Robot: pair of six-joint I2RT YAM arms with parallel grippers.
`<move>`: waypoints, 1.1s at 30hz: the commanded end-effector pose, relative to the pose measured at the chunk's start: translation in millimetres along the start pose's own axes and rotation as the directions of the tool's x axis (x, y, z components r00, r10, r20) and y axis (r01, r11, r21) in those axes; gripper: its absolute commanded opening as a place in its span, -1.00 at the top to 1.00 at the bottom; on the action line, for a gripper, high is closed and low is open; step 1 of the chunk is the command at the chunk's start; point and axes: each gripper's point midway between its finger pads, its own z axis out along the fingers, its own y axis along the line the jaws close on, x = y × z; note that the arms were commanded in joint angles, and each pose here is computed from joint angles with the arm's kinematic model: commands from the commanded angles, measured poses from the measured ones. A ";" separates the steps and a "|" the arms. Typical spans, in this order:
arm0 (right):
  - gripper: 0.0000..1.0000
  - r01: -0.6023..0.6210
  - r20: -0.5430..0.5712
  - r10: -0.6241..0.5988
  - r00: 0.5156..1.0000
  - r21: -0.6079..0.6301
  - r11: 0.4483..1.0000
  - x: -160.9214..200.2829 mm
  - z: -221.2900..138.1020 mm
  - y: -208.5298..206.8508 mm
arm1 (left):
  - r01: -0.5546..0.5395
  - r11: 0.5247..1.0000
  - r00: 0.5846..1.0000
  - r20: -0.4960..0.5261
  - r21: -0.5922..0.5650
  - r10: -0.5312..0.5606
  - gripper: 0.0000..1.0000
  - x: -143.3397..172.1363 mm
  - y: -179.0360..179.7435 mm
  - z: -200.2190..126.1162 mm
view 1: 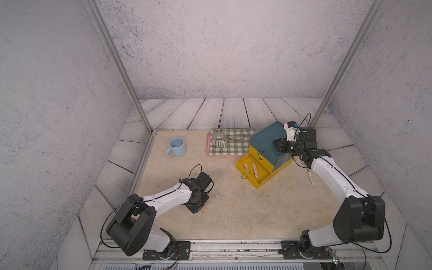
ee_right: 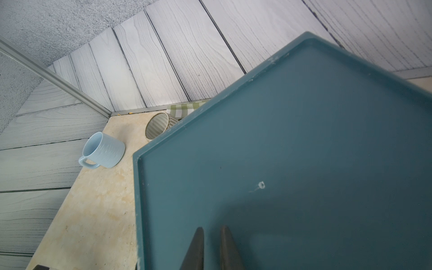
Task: Place the fruit knives into the drawer by color
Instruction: Pick up the fruit knife from the center of the board, then place the fruit knife in the drawer.
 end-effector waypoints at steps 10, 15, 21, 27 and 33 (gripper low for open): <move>0.67 -0.143 -0.544 0.300 0.784 0.311 0.940 182.5 -3.5 -60.4 | -0.248 0.937 0.969 0.078 0.246 0.236 0.93 -8.3 -99.3 -35.4; 0.67 -0.131 -0.547 0.299 0.781 0.325 0.937 182.5 -5.1 -62.6 | -0.348 0.867 0.937 0.124 0.356 0.326 0.93 -7.4 -146.6 -61.4; 0.67 -0.122 -0.555 0.300 0.776 0.335 0.934 182.5 -5.8 -64.5 | -0.427 0.771 0.902 0.163 0.473 0.399 0.93 -2.8 -200.3 -83.9; 0.67 -0.111 -0.562 0.298 0.772 0.342 0.933 183.7 -6.1 -66.4 | -0.476 0.706 0.870 0.167 0.525 0.464 0.92 9.9 -242.9 -90.6; 0.67 -0.106 -0.560 0.299 0.773 0.350 0.931 183.8 -6.9 -68.2 | -0.516 0.666 0.837 0.151 0.540 0.526 0.92 26.8 -275.5 -84.7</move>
